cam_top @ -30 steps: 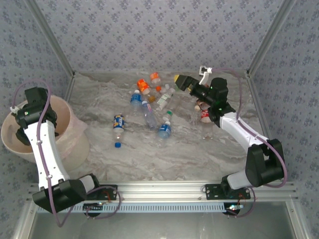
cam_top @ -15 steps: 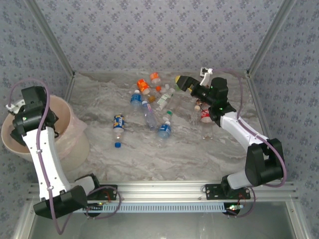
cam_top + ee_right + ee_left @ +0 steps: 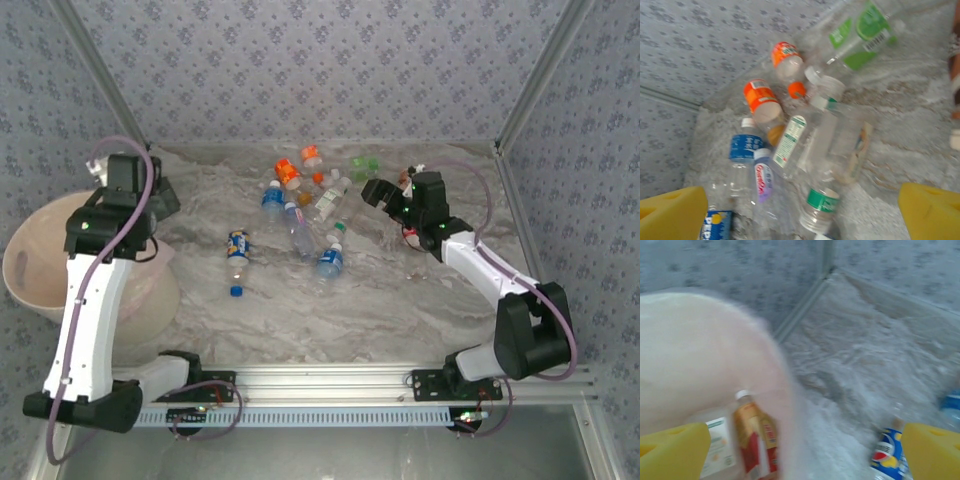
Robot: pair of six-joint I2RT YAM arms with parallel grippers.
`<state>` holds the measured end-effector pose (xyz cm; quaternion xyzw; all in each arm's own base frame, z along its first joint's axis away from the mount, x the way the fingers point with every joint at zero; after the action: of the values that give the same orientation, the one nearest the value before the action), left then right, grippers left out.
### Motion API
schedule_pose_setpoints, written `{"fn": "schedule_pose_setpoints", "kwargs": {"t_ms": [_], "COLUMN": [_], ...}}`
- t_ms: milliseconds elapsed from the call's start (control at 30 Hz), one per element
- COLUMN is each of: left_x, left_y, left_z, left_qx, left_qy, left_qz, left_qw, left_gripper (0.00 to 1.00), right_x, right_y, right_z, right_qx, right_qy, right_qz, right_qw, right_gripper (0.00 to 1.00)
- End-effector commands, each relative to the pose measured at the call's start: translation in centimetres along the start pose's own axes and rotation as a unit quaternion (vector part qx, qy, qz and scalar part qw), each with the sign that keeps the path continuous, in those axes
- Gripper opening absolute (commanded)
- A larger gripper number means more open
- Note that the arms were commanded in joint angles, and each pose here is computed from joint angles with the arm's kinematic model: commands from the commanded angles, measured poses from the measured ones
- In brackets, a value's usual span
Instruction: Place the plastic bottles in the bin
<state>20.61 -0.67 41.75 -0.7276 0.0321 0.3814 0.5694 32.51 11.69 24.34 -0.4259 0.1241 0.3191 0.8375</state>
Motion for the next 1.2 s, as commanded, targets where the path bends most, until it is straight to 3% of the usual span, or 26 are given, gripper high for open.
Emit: {"fn": "schedule_pose_setpoints", "kwargs": {"t_ms": [0, 167, 300, 500, 633, 833, 933, 1167], "left_x": [-0.6, -1.1, -0.2, 3.6, 5.9, 10.1, 11.8, 14.7], "left_y": [-0.5, 2.1, 4.5, 8.8, 11.6, 16.5, 18.7, 21.5], "left_z": [-4.0, -11.6, -15.4, -18.1, -20.0, -22.1, -23.2, -24.6], "left_qx": [0.012, 0.079, 0.092, 0.047, 0.026, 0.026, 0.041, 0.057], "left_qy": [0.089, 0.247, 0.295, 0.288, 0.31, 0.29, 0.274, 0.209], "left_qz": [-0.01, 0.037, 0.095, 0.178, 0.224, 0.291, 0.302, 0.29], "left_qw": [0.996, 0.965, 0.946, 0.94, 0.924, 0.911, 0.912, 0.932], "left_gripper": [0.98, 0.98, 0.98, 0.98, 0.98, 0.98, 0.98, 0.98], "right_x": [-1.2, -1.7, -2.0, -2.7, -3.0, -3.2, -3.3, -3.5], "right_y": [0.4, 0.6, 1.1, 1.6, 1.4, 1.7, 1.9, 2.1], "right_z": [-0.4, -0.5, -0.6, -0.9, -0.8, -0.7, -0.9, -1.0], "right_qx": [-0.009, -0.011, -0.022, -0.028, -0.03, -0.031, -0.031, -0.032], "right_qy": [0.032, 0.026, 0.036, 0.041, 0.04, 0.034, 0.038, 0.041], "right_qz": [-0.005, -0.015, -0.01, -0.018, -0.03, -0.028, -0.027, -0.03], "right_qw": [0.999, 0.999, 0.999, 0.999, 0.998, 0.999, 0.998, 0.998], "right_gripper": [1.0, 1.0, 1.0, 1.0, 1.0, 1.0, 1.0, 1.0]}}
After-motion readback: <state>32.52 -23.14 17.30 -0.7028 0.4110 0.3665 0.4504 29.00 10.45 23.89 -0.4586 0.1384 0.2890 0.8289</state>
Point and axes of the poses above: each hand's point on the last joint's axis, 136 mm out from that joint toward the fingers, its own x axis out along the fingers, its own z axis along the line the jaws close on, y = z × x, the point moved 10 cm from there along -x, back along the fingers, and after that the axes turned 4 degrees about -x, right-handed, at the moved point
